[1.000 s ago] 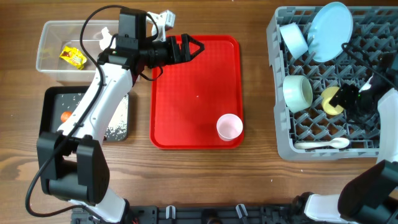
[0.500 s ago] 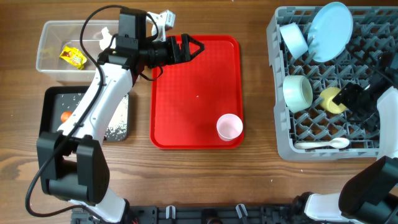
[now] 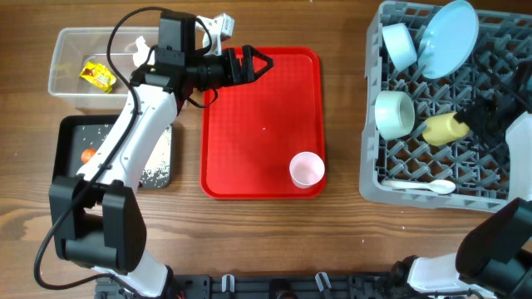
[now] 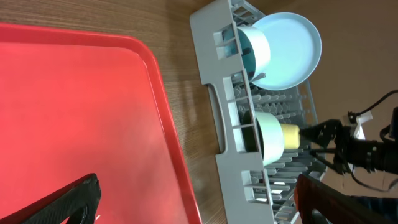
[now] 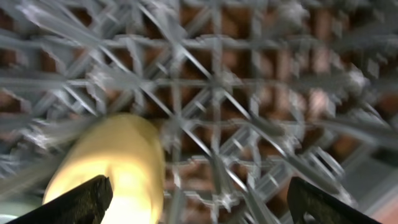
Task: Sort waste into correct bins and load items into the dishwasher rack
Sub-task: 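Release the yellow cup in the rack and withdraw the right gripper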
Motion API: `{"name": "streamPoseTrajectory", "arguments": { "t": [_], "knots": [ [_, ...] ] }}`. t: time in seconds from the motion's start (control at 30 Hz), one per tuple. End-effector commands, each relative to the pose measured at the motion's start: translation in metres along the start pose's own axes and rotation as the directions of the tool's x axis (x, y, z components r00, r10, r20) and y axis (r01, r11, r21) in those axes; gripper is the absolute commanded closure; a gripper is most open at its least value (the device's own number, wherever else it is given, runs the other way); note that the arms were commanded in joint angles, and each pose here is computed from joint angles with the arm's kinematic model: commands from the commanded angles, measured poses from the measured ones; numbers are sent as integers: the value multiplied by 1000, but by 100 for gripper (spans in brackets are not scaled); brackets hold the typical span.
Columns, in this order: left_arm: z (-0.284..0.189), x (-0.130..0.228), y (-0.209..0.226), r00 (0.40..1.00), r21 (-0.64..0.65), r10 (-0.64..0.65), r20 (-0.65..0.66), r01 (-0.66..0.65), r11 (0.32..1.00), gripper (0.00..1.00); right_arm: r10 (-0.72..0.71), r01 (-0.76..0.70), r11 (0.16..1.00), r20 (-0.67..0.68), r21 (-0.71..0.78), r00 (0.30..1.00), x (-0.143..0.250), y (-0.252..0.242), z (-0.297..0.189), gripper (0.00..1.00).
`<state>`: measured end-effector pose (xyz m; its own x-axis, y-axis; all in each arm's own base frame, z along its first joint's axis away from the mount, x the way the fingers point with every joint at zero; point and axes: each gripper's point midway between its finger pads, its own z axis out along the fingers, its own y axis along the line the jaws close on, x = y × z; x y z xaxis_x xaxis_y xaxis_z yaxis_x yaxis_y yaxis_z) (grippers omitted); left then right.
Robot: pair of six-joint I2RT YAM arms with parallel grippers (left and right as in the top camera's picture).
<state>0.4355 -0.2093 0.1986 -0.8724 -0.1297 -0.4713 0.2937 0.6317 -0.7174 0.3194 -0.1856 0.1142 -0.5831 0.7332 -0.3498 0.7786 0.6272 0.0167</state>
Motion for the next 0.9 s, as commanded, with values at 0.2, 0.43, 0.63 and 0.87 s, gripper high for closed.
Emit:
{"name": "streamPoseTrajectory", "arguments": {
  "t": [0.2, 0.43, 0.63, 0.87],
  "knots": [
    [-2, 0, -4, 1000, 2, 17, 6, -17, 1000, 0, -115, 94, 957, -59, -276, 992, 10, 56, 14, 5],
    [-2, 0, -4, 1000, 2, 17, 6, -17, 1000, 0, -136, 167, 909, 108, -382, 985, -19, 69, -75, 3],
    [-2, 0, -4, 1000, 2, 17, 6, -17, 1000, 0, -429, 452, 720, 174, -526, 886, 54, 111, -144, 6],
    [-2, -1, -4, 1000, 1, 17, 6, -17, 1000, 0, -767, 628, 449, 87, -636, 636, 195, 163, -148, 6]
  ]
}}
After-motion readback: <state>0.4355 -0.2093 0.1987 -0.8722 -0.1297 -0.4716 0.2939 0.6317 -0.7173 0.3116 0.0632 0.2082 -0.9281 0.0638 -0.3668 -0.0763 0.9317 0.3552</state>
